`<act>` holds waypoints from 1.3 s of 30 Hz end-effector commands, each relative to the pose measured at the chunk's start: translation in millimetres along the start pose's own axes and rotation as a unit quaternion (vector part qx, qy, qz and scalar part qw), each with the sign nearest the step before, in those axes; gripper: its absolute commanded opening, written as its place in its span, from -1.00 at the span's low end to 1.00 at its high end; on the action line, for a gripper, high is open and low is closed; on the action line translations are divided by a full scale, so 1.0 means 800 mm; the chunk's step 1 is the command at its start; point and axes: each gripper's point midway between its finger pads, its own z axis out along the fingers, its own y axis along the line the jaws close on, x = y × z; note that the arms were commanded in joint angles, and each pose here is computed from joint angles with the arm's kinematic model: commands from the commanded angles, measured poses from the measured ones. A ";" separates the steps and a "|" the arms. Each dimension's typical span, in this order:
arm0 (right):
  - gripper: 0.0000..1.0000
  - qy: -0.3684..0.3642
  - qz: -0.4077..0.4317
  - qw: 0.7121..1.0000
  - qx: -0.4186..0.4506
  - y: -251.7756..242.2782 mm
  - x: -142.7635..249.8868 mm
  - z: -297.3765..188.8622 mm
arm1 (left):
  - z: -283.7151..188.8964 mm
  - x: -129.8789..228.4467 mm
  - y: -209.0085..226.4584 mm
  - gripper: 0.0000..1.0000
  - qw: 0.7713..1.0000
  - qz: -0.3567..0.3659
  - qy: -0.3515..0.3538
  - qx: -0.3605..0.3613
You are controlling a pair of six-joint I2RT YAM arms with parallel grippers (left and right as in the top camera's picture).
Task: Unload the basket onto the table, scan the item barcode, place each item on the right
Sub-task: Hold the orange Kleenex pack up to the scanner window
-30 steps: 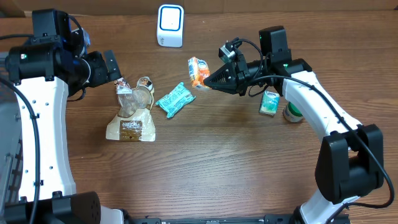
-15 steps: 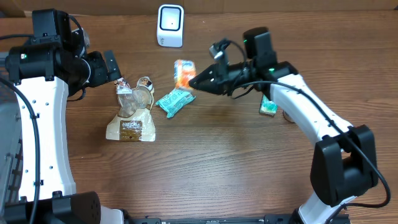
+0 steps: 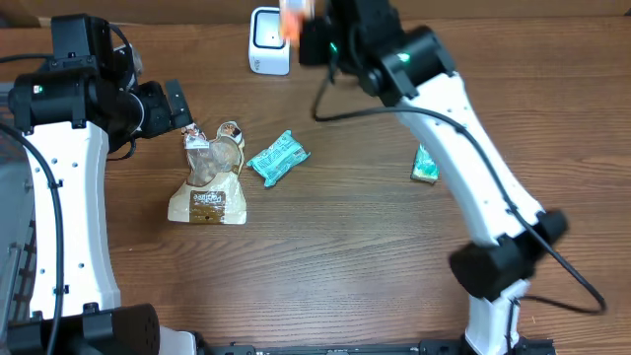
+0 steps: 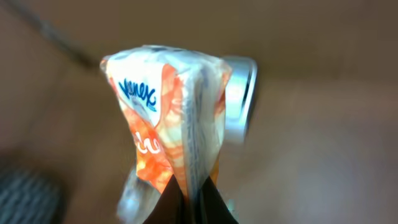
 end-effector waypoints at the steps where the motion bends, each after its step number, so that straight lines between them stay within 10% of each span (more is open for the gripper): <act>1: -0.92 -0.094 -0.155 0.968 0.172 -0.048 -0.036 0.061 | -0.009 -0.002 -0.001 0.99 1.000 0.004 -0.011 0.004; 13: -0.92 -0.076 -0.562 0.793 0.223 -0.063 0.023 0.242 | -0.009 -0.002 -0.001 0.99 1.000 0.004 -0.011 0.004; 34: -0.92 -0.033 -0.581 0.791 0.191 -0.070 0.064 0.266 | -0.009 -0.002 -0.001 0.99 1.000 0.004 -0.011 0.004; 39: -0.92 -0.068 -0.521 0.835 0.166 -0.047 0.027 0.225 | -0.009 -0.002 -0.001 0.99 1.000 0.004 -0.011 0.004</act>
